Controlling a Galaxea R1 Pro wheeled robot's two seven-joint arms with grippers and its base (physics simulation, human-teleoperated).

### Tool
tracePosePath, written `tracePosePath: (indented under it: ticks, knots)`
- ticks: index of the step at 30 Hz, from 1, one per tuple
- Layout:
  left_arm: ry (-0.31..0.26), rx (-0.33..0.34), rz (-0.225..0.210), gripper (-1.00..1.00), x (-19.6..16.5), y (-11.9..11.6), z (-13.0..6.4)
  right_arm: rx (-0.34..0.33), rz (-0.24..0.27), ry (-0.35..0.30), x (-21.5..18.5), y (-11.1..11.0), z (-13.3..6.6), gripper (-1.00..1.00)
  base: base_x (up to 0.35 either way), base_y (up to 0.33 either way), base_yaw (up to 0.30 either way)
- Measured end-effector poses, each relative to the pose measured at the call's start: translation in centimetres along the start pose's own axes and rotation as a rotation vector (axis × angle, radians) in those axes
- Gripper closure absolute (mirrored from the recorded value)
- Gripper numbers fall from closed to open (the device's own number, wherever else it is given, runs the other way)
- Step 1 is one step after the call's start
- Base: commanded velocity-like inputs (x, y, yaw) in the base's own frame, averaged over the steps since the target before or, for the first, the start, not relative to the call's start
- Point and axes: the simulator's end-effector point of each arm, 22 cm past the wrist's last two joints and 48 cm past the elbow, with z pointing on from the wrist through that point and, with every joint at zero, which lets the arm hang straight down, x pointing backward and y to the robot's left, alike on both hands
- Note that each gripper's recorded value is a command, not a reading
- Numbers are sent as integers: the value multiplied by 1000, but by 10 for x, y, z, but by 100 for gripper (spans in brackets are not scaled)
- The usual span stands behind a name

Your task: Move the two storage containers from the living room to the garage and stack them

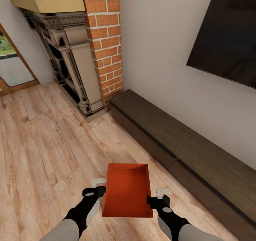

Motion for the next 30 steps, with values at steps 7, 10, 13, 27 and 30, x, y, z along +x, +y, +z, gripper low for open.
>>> tracePosePath:
  ticks: [7,10,13,27,30]
  knots:
    - [-3,1,0,-100,-1,0,0,-1,-1,0,0,0,0,-100,0,0,0]
    - [-4,0,0,-100,-1,1,0,-1,0,-3,0,0,0,-100,0,0,0]
    - [-3,2,1,-100,-1,0,0,-1,4,-18,-3,0,0,-100,0,0,0]
    - [-22,75,164,-100,7,-40,-8,1,8,-30,-3,-1,-1,-100,0,0,0]
    - [-19,74,152,-100,12,-39,-7,1,9,-31,-3,-1,-1,-100,0,0,0]
